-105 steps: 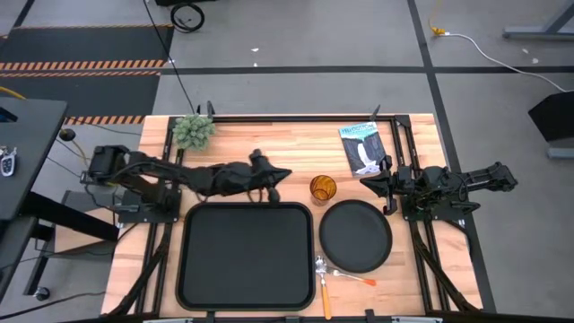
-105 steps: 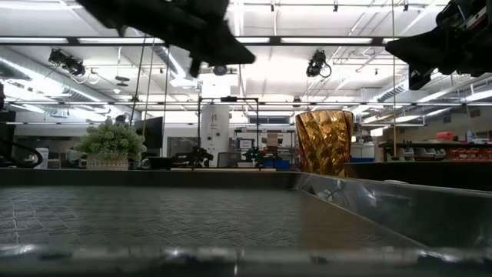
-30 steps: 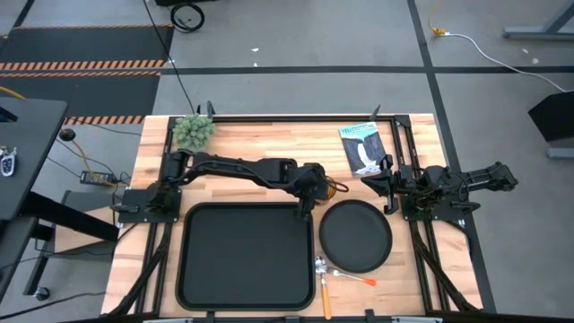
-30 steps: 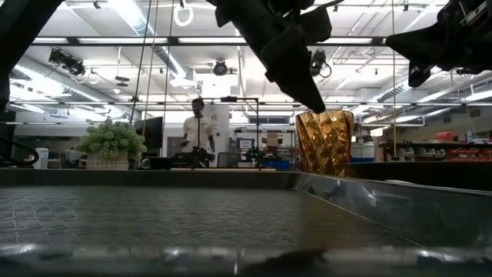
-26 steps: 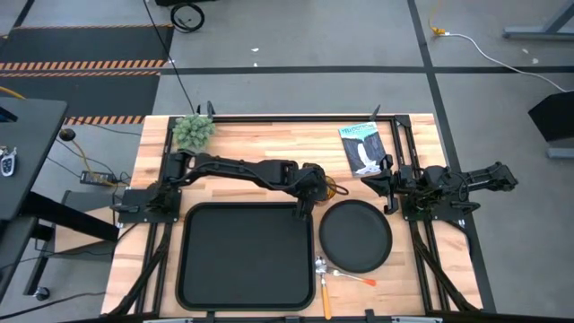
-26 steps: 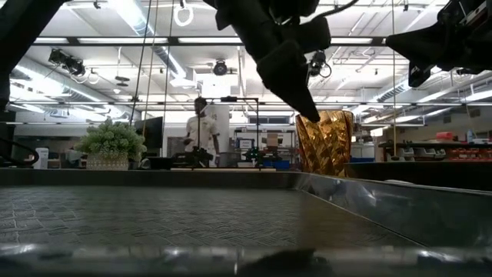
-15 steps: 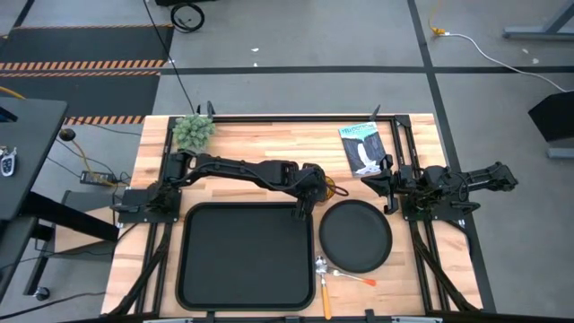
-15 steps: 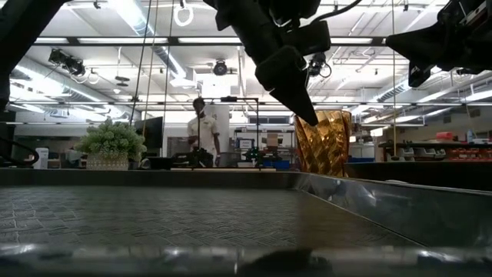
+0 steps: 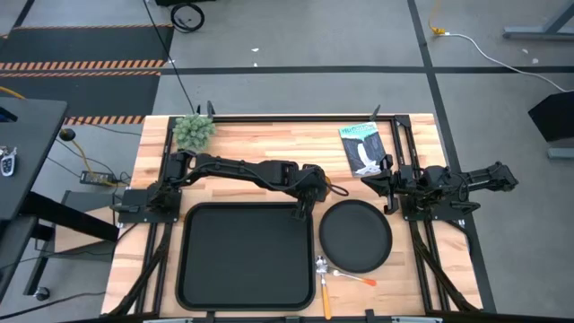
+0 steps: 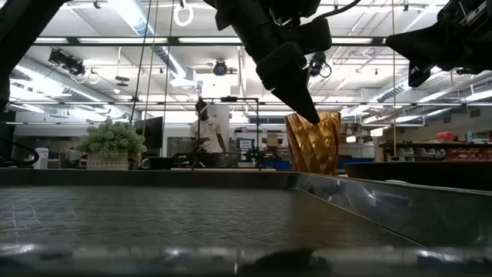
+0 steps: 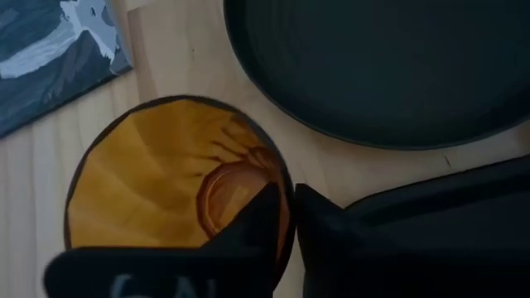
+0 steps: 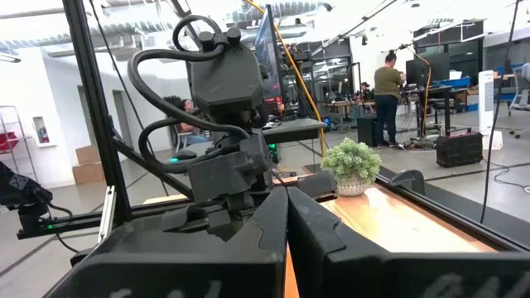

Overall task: Pick and place plate/cup/fork/spoon on tray
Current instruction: Put the yellow glass on the black tray

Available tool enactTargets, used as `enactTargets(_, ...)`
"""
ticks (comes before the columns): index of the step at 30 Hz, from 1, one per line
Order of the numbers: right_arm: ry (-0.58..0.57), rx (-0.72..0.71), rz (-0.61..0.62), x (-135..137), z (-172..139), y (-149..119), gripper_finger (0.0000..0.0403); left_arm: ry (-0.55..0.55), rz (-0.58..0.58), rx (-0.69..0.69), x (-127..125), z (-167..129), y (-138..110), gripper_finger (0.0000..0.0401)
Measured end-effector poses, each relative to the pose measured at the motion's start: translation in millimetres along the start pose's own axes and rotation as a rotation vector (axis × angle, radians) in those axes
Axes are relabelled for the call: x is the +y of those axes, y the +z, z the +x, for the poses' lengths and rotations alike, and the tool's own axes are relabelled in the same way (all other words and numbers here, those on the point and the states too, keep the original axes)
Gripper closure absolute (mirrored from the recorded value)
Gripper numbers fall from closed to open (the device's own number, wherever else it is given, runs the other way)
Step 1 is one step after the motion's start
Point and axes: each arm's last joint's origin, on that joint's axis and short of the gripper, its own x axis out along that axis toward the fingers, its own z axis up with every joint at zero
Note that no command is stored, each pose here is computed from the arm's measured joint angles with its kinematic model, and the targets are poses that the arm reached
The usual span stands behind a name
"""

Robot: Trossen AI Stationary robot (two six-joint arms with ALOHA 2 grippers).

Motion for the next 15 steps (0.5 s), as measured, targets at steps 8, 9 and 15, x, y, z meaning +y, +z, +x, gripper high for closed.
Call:
enactTargets(8, 0.0, 0.0, 0.0, 0, 0, 0, 0.0386, -0.03, -0.088, -0.008, 8, 0, -3, 0.0383)
enactTargets(9, 0.0, 0.0, 0.0, 0, 0, 0, 0.0386, -0.031, -0.101, -0.01, 10, 0, -3, 0.0383)
enactTargets(15, 0.0, 0.0, 0.0, 0, 0, 0, 0.0386, -0.029, -0.14, -0.009, 15, 0, -4, 0.0379)
